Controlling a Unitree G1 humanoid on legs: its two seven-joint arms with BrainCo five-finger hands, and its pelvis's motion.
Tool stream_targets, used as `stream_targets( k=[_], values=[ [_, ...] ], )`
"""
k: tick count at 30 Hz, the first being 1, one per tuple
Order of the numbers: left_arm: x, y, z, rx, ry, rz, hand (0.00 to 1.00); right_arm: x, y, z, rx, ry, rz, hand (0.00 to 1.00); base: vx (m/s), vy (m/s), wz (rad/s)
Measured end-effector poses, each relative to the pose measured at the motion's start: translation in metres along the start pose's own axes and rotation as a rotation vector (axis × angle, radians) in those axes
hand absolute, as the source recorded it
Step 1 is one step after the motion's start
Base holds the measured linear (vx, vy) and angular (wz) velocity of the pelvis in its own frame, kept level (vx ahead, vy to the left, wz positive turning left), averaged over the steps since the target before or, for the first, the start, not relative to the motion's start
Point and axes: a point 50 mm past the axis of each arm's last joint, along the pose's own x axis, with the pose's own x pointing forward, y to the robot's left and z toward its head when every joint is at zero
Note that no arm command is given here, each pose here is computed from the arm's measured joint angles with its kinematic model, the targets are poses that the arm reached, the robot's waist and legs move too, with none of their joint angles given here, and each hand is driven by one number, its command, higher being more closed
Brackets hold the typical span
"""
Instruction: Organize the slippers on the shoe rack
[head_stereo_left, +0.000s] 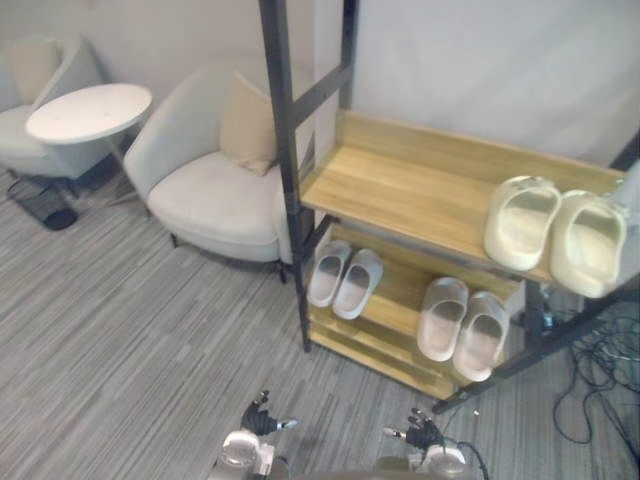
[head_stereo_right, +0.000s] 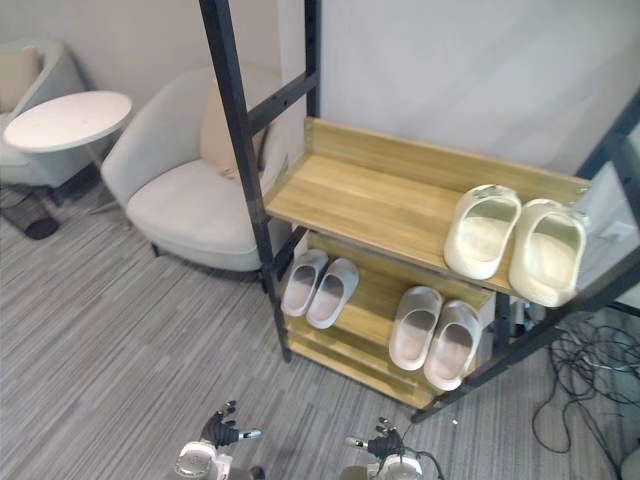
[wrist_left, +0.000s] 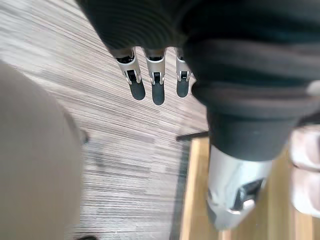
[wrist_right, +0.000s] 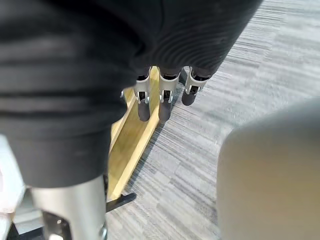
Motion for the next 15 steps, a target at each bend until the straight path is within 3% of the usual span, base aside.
stream_targets(
  k=[8, 15],
  values=[
    [0.002, -0.006, 0.022, 0.006, -0.087, -0.033, 0.0, 0.001, 0.001, 0.014, 0.036, -0.061, -0.018, 0.0, -0.04, -0.049, 0.98],
    [0.006, -0.008, 0.034, 0.06, -0.115, -0.048, 0.0, 0.001, 0.016, 0.027, 0.097, -0.102, 0.001, 0.0, -0.02, 0.107, 1.13]
  ],
)
